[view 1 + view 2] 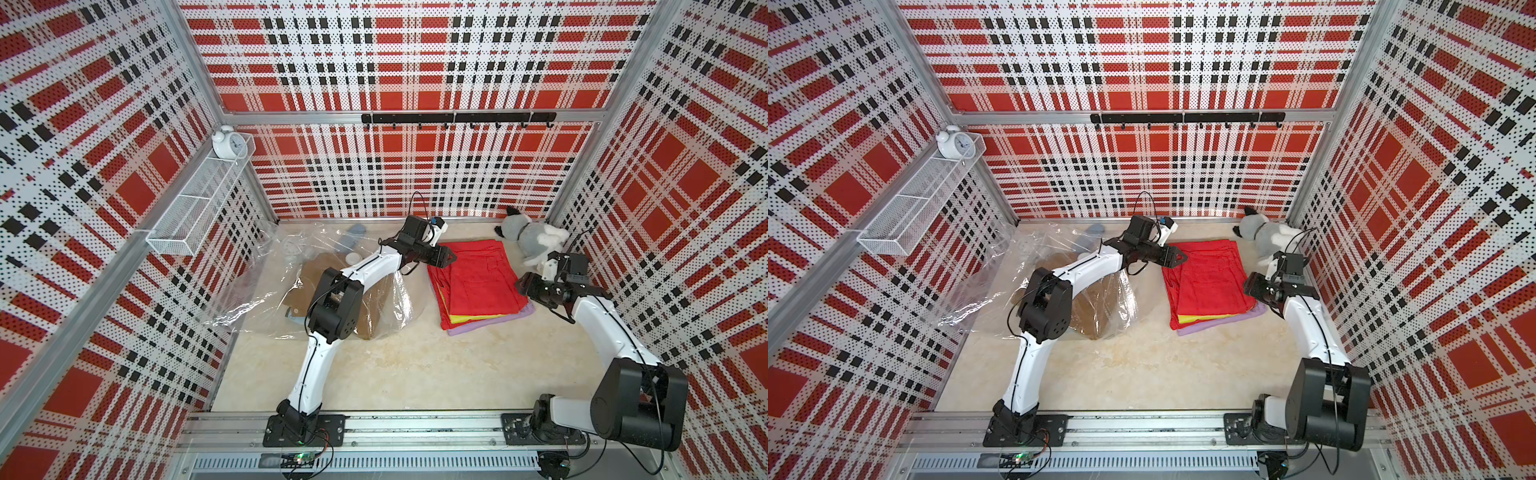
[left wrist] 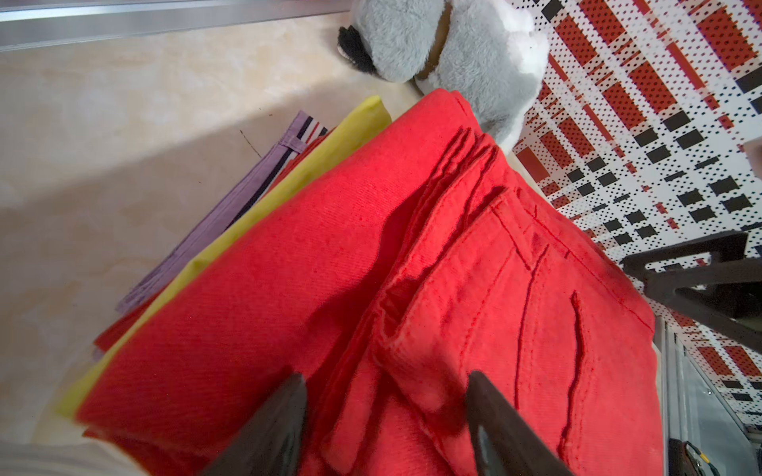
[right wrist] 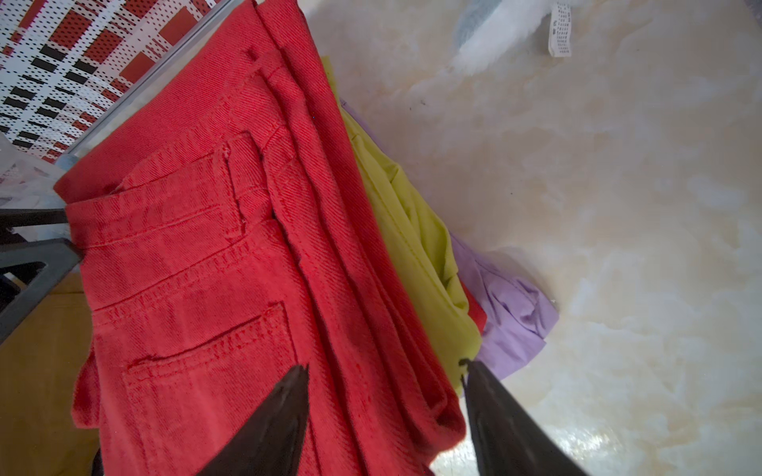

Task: Take the trousers out of the vacuum bag
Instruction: Place the trousers at the center of the board.

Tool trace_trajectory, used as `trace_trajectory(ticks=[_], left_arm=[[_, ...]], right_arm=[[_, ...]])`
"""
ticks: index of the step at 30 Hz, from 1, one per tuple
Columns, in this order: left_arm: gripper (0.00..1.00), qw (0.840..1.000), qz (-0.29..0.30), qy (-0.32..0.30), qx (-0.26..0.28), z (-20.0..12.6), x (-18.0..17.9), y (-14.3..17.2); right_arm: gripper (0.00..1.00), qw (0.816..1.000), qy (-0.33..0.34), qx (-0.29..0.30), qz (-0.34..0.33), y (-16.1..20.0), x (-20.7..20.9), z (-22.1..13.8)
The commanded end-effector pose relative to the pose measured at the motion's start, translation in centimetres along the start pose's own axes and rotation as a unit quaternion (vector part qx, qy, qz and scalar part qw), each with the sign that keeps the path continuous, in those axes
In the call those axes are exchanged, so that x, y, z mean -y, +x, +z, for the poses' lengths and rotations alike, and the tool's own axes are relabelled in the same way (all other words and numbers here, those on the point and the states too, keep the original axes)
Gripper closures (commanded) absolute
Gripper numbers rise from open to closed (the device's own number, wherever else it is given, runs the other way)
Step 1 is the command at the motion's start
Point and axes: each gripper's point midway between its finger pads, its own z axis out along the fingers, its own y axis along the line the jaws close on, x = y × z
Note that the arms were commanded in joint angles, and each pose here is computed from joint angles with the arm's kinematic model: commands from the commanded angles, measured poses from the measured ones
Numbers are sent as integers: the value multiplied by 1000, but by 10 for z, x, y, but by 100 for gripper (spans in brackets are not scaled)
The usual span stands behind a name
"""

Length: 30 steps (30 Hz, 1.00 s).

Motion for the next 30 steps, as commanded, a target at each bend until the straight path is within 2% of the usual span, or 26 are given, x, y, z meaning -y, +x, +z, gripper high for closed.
trace_trajectory(ticks=[1,8,16,18,23,26,30], left_arm=[[37,1000,14,4,-22,9,6,10],[37,996,15,-85,0,-2,-23,-3],[37,995,18,-95,-7,-6,-29,-1],[36,997,17,-76,-13,-6,-24,2],[36,999,12,29,-34,-1,11,11],[36,998,20,51,-38,0,23,14],[36,998,19,50,-39,0,24,15]], right_arm=[[36,1000,-7,16,-6,-4,-4,-5],[36,1000,-8,17,-3,-4,-4,-5],[35,1000,-8,21,-4,-6,-4,-6],[36,1000,-8,21,-3,-6,-4,-6],[36,1000,-12,21,-2,-7,-6,-5],[35,1000,-12,22,0,-8,-6,-5],[35,1000,-13,24,-1,-9,-6,-6]])
